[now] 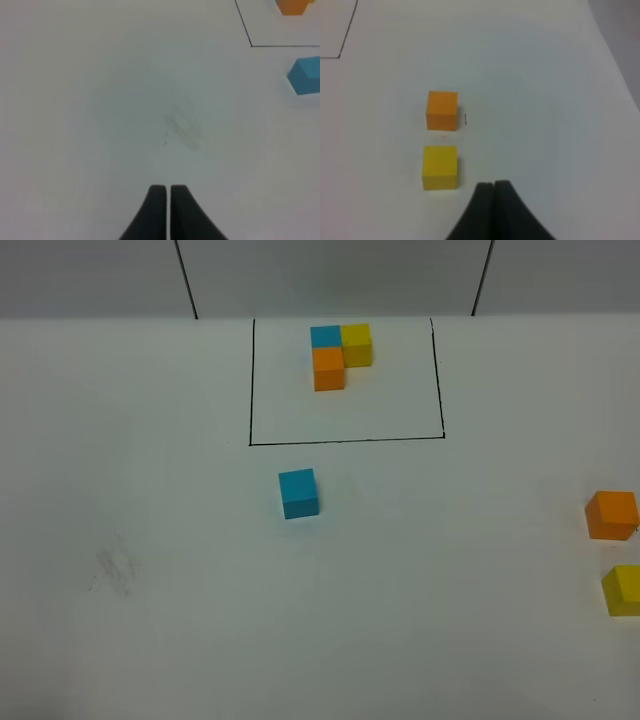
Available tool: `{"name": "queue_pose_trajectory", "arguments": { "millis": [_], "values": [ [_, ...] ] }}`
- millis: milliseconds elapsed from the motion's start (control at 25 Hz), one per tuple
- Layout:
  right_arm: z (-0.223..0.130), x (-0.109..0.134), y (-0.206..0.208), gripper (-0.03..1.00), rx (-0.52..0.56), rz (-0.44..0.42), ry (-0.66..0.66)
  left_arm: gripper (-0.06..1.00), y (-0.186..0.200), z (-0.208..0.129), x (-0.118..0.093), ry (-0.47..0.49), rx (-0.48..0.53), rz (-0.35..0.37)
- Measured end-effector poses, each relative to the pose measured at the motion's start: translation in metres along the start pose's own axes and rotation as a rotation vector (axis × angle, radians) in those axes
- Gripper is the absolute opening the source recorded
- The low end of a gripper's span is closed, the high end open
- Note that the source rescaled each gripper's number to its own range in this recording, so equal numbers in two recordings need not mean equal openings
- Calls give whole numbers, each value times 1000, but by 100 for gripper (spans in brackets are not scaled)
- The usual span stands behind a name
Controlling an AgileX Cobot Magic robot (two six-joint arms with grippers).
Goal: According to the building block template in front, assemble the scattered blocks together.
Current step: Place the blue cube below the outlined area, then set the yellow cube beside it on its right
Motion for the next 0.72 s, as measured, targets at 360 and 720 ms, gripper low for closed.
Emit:
{"name": "queue_pose_trajectory", "arguments": {
  "millis": [360,720],
  "values": [
    [0,-1,0,0,-2,-4,2,0,0,0,0,0,0,0],
    [2,-1,0,2,-11,-3,2,0,0,0,0,0,0,0]
  ]
}}
Point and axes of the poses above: a point on each arm's last joint axis where the gripper is mounted, y pointing back along that axis away from the gripper, x along the wrist's bending axis when the last joint is at zero, z = x × y, the point moved 8 cm from there along -y, pointing out along that axis toward the gripper, and after that the axes turned 4 degrees about y, right-handed, at the moved point
